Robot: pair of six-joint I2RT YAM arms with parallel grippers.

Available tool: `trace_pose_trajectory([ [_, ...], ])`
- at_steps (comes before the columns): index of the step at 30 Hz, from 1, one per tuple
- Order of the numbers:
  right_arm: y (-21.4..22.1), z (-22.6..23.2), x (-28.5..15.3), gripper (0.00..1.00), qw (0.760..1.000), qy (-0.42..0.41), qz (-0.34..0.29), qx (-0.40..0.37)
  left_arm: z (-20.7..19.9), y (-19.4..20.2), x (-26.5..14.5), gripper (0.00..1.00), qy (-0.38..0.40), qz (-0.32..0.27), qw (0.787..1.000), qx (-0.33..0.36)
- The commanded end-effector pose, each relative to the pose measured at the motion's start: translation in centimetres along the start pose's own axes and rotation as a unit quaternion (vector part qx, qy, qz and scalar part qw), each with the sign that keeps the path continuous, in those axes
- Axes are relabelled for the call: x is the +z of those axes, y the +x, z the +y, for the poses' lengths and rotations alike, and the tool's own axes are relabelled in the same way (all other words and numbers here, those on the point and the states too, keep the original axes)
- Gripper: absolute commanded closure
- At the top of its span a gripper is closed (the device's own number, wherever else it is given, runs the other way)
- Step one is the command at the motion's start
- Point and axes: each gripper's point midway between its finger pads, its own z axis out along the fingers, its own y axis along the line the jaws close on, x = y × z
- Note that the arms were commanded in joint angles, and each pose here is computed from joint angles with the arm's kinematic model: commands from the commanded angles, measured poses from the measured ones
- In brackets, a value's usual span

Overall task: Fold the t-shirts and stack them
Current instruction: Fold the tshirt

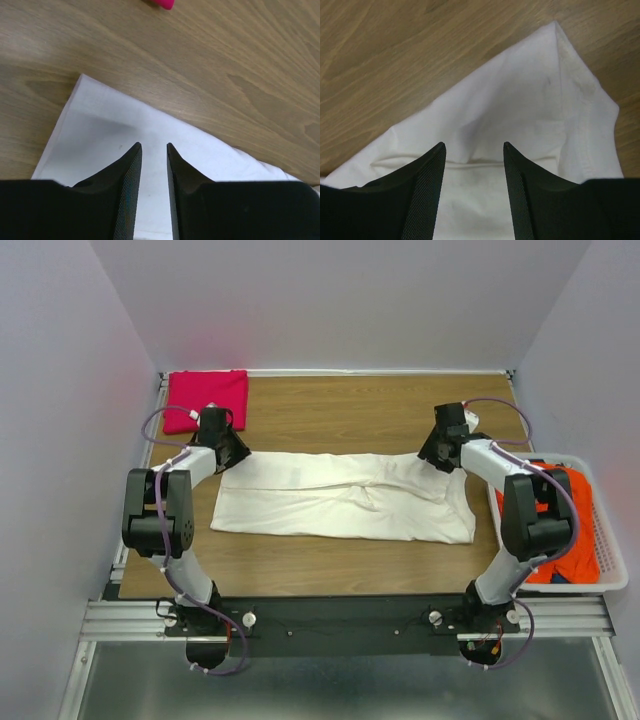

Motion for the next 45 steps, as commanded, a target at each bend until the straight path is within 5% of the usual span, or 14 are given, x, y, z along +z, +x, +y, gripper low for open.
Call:
trace_pose_trajectory([
  [1,-1.9,-0.1,1.6,0.47,0.999,0.035,-0.030,0.005,0.3,0.3,1.3,0.68,-0.013,0.012,1.000,-0.018],
  [16,-0.1,-2.2,5.3,0.50,0.997,0.079,0.002,0.019,8.5,1.5,2.6,0.73,-0.147,0.022,0.987,-0.067],
  [24,-1.0,0.1,7.2,0.50,0.999,0.046,0.017,0.022,9.4,0.5,2.2,0.73,-0.160,0.008,0.984,-0.074],
  [33,-3.3,2.2,5.6,0.44,1.000,0.005,0.001,0.006,6.5,-1.8,1.3,0.74,-0.107,-0.006,0.993,-0.049],
  [37,-3.7,3.0,3.1,0.33,0.999,-0.033,0.000,-0.005,3.1,-4.3,-0.8,0.74,-0.044,-0.027,0.998,-0.023],
  [45,-3.2,5.0,-0.1,0.34,0.995,-0.087,-0.003,-0.051,-3.6,-6.8,-5.7,0.68,0.087,-0.060,0.994,0.038],
])
